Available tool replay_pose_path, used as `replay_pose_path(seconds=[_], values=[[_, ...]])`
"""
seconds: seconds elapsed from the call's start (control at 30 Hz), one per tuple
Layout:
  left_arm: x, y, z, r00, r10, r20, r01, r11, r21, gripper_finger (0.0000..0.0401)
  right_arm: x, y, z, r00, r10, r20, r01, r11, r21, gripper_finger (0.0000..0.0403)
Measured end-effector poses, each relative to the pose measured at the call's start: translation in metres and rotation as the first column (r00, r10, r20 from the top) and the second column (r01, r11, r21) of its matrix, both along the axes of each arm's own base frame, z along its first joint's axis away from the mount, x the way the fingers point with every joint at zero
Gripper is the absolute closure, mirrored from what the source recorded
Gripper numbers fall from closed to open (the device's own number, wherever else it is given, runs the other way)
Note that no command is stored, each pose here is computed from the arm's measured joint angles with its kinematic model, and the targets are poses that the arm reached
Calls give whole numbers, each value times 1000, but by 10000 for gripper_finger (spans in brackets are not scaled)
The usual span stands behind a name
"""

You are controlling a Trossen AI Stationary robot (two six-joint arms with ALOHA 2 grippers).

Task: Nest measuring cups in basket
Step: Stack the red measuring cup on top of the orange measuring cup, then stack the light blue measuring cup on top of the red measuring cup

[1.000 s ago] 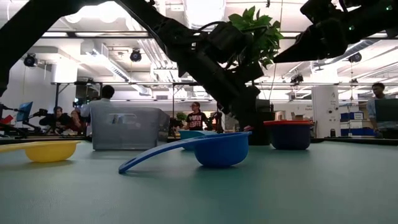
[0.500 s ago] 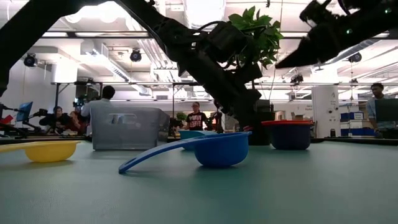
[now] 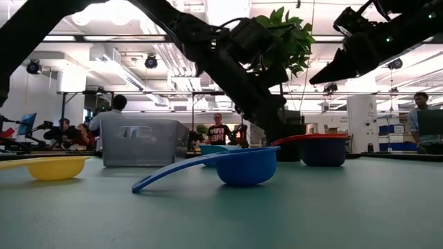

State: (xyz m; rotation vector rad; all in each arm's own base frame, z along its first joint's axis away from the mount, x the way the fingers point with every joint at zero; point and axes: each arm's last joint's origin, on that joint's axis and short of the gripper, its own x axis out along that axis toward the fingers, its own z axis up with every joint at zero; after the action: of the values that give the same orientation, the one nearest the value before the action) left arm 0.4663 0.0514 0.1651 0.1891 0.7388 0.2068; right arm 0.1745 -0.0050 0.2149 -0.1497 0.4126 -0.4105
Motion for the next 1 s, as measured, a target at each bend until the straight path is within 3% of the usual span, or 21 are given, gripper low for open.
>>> replay_pose_path(seconds=[0.23, 0.37, 0.67, 0.87, 1.0], values=[[-12, -32, 45, 993, -112, 45, 112, 994, -2, 401, 0, 0, 0, 1000, 0, -5, 0, 1000, 0, 394], [-32, -54, 68, 983, -169, 77, 169, 986, 11, 401, 0, 0, 0, 1000, 0, -5, 0, 1000, 0, 394], [-115, -92, 102, 958, -222, 181, 233, 972, -43, 401, 0, 0, 0, 1000, -11, 17, 11, 1000, 28, 394], [-166, -104, 103, 951, -229, 209, 254, 961, -105, 401, 0, 0, 0, 998, -36, 47, 31, 995, 97, 394], [-195, -105, 99, 949, -218, 229, 255, 956, -147, 401, 1, 1, 1, 993, -70, 97, 50, 980, 194, 394]])
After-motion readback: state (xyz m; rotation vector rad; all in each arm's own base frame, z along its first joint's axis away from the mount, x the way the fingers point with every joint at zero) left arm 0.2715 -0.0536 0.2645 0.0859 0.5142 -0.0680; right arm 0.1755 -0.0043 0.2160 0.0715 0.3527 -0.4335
